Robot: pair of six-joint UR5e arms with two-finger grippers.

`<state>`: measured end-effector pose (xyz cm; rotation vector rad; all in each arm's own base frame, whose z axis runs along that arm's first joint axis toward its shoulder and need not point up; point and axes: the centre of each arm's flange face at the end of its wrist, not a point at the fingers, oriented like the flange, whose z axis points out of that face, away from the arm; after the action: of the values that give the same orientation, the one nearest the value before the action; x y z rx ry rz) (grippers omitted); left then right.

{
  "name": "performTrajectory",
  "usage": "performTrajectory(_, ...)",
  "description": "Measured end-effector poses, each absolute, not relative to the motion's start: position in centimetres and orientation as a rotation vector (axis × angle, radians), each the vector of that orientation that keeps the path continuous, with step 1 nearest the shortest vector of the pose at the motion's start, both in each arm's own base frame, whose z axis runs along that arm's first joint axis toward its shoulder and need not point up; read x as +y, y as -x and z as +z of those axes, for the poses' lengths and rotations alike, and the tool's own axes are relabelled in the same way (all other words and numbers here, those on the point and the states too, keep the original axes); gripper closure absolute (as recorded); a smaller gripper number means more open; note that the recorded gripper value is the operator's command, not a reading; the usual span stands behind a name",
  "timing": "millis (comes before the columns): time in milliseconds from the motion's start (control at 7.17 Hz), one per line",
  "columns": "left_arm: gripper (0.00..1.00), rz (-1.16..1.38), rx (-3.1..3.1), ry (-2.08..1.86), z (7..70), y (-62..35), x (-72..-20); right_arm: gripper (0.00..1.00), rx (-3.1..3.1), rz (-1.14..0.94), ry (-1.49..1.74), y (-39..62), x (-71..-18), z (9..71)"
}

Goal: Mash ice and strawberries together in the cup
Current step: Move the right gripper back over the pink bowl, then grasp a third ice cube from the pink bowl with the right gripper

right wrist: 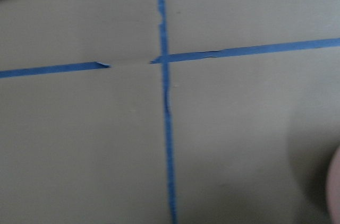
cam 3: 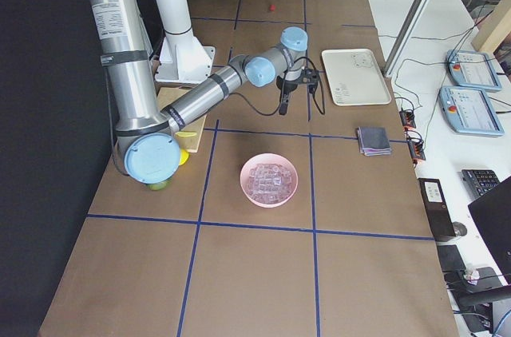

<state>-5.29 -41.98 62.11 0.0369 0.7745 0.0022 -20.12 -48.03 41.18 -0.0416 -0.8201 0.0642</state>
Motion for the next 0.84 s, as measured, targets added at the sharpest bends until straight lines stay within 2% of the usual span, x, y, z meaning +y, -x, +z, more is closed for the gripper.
performTrajectory(418, 0.00, 0.003, 0.775, -0.039, 62.0, 5.3, -42.0, 0.04, -0.724, 0.031, 0.054, 13.9, -47.6, 50.7)
performTrajectory(837, 0.00, 0.003, 0.775, -0.040, 62.0, 5.3, -42.0, 0.05, -0.710, 0.021, 0.053, 12.4, -46.6, 58.5)
